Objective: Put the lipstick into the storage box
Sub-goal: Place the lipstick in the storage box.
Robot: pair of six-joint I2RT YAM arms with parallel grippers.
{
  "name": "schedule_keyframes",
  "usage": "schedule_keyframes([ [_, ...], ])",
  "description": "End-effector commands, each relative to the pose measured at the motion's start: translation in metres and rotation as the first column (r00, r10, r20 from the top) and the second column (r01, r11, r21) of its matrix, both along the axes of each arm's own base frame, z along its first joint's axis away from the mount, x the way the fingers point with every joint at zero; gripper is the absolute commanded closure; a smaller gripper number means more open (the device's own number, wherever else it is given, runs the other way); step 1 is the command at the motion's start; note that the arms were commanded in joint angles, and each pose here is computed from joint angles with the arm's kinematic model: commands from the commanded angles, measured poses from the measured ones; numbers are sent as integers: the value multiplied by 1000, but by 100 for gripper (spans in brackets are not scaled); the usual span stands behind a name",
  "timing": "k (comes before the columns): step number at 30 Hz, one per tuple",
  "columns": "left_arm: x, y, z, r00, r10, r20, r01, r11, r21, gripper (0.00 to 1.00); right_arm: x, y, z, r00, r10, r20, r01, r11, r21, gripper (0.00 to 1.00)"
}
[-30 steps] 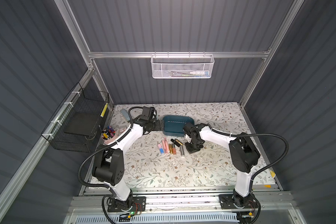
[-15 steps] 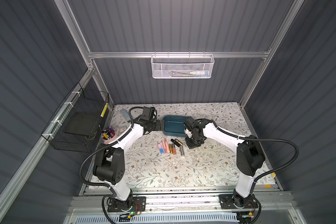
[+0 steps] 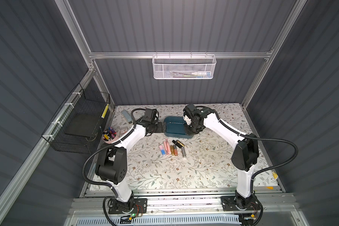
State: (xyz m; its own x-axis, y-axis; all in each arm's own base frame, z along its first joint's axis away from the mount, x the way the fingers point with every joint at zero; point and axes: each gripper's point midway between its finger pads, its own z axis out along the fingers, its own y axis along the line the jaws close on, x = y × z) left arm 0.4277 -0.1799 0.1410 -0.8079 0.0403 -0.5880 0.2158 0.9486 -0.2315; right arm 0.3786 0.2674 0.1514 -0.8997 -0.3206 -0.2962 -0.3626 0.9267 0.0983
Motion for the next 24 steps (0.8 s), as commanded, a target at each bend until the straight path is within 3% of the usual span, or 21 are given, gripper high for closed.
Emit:
schedule_keyframes([
  [1, 8, -1, 4, 1000, -18, 13, 18, 1000, 21, 0, 17, -4, -2, 1000, 4, -2, -4, 1000, -22, 77],
  [9, 14, -5, -2, 999, -36, -2, 37, 999, 31, 0, 64, 4, -7, 999, -33, 22, 32, 999, 41, 75],
  [10, 22, -8, 10, 999, -39, 26, 38, 999, 24, 0, 68, 5, -9, 999, -35, 26, 33, 998, 50, 75],
  [24, 39, -14, -5, 999, -47, 16, 46, 998, 33, 0, 89, 5, -49, 999, -43, -26, 45, 996, 79, 73],
])
